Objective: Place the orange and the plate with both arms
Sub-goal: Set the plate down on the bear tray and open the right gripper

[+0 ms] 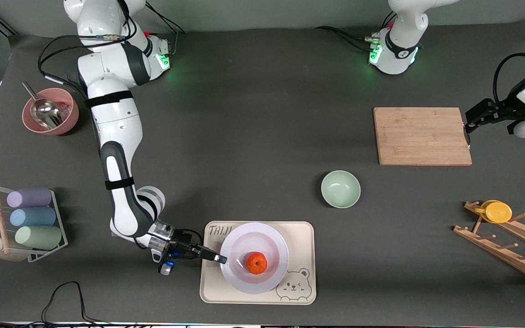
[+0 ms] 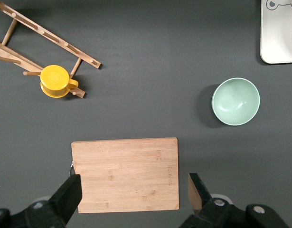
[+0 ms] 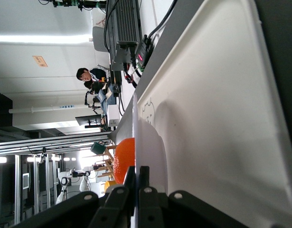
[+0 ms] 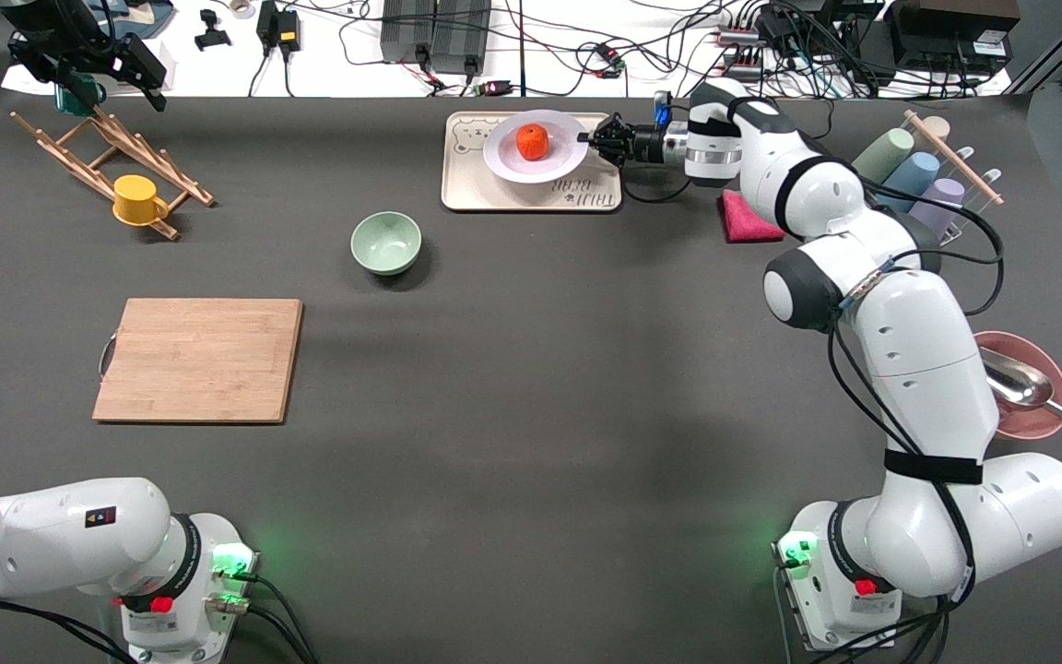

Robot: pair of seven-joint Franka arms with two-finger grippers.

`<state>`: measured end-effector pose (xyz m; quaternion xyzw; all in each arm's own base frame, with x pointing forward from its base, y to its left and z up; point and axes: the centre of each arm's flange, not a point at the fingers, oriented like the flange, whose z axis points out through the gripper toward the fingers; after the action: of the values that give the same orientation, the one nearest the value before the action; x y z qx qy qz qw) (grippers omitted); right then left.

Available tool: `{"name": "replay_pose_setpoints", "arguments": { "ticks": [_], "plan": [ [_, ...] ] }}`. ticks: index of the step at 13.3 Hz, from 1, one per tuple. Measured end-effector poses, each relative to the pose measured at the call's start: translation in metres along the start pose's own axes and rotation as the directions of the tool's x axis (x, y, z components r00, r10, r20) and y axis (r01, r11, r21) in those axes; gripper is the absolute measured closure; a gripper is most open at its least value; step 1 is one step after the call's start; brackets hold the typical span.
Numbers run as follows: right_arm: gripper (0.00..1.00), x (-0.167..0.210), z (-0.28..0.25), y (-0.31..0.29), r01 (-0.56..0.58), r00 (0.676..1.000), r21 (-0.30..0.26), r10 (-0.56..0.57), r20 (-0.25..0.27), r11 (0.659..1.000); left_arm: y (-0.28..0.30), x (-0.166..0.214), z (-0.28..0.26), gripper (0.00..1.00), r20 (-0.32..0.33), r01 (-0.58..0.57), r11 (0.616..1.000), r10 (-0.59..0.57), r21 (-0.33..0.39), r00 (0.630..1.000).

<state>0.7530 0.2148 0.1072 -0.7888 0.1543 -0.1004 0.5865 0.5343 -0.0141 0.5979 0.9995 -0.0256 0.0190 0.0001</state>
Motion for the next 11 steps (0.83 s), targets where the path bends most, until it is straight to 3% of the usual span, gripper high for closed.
{"name": "replay_pose_setpoints", "arguments": {
  "ticks": [8, 10, 11],
  "plan": [
    [0.96, -0.0095, 0.0117, 0.0127, 0.060, 0.998, 0.022, -0.060, -0.010, 0.998, -0.0039, -0.0001, -0.0001, 0.00, 0.000, 0.007, 1.000, -0.007, 0.000, 1.000],
    [0.82, -0.0076, 0.0111, 0.0098, 0.064, 0.998, 0.027, -0.063, -0.014, 0.998, -0.0042, -0.0001, -0.0001, 0.00, 0.000, 0.007, 1.000, -0.007, 0.000, 1.000],
    [0.67, -0.0062, 0.0104, 0.0080, 0.067, 0.998, 0.030, -0.066, -0.016, 0.997, -0.0042, -0.0001, -0.0001, 0.00, 0.000, 0.007, 1.000, -0.007, 0.000, 1.000]
  ]
}}
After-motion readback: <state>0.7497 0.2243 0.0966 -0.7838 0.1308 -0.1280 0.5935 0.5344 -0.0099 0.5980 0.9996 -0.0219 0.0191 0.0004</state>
